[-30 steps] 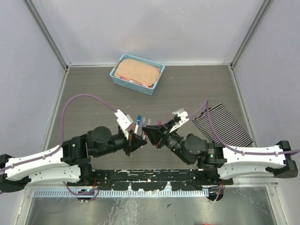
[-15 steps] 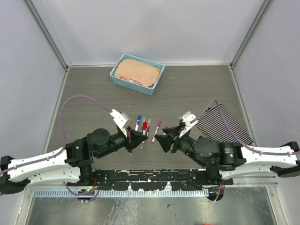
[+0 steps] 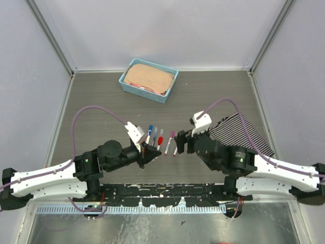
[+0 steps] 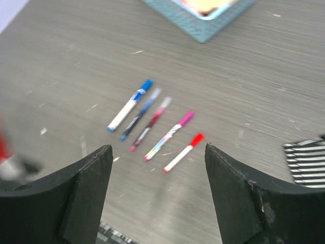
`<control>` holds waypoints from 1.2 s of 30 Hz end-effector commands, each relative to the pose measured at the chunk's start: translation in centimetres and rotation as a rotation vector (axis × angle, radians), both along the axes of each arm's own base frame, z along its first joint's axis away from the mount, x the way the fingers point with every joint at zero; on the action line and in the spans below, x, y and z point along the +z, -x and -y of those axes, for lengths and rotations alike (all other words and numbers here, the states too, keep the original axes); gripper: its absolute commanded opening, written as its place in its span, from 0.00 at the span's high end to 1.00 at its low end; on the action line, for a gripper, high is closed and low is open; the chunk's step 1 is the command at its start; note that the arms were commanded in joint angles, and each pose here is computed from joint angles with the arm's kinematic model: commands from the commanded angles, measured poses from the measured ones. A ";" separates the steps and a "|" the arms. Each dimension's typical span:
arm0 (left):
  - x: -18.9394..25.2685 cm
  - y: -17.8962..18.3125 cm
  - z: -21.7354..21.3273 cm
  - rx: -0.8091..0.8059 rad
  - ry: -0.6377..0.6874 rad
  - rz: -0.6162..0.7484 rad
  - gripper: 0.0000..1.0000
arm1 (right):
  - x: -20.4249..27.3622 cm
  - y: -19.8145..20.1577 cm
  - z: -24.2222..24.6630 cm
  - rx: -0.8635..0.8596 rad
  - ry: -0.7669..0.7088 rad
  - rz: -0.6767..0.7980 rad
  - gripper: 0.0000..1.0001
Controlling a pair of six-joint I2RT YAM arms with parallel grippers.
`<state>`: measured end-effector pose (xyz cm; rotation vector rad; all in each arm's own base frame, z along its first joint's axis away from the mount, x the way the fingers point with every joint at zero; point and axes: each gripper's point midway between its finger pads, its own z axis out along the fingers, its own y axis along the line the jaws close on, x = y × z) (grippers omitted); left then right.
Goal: Insert the pens into the pen caps
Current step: Place the pen at the center of the board.
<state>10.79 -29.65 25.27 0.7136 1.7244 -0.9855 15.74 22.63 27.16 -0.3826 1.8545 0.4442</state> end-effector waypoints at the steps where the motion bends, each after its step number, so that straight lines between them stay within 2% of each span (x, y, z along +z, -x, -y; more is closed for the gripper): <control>1: 1.1 0.7 1.0 -0.069 0.047 0.044 1.00 | 1.0 -3.2 2.3 -0.071 -0.127 -0.057 0.21; 6: 0.2 -0.2 1.9 -0.035 -0.005 0.033 1.00 | -0.8 -6.1 5.2 -0.164 -0.225 -0.150 0.20; 8: -0.6 -1.0 2.5 0.002 -0.048 0.015 1.00 | -1.2 -7.2 7.3 -0.271 -0.274 -0.154 0.20; 11: -1.7 -2.1 3.7 0.059 -0.110 -0.026 1.00 | -0.1 -7.3 10.5 -0.414 -0.359 -0.083 0.19; 16: -5.3 -3.9 6.9 0.130 -0.271 -0.105 1.00 | 3.1 -5.5 14.1 -0.476 -0.446 0.036 0.07; 19: -8.2 -5.0 8.7 0.181 -0.374 -0.164 1.00 | 4.2 -4.5 15.6 -0.491 -0.445 0.061 0.03; 26: -13.9 -7.5 12.2 0.216 -0.540 -0.382 1.00 | 4.5 -3.1 17.3 -0.507 -0.423 0.067 0.02; 36: -19.7 -9.3 12.5 0.318 -0.712 -0.541 1.00 | 4.1 -2.7 18.6 -0.548 -0.400 0.078 0.02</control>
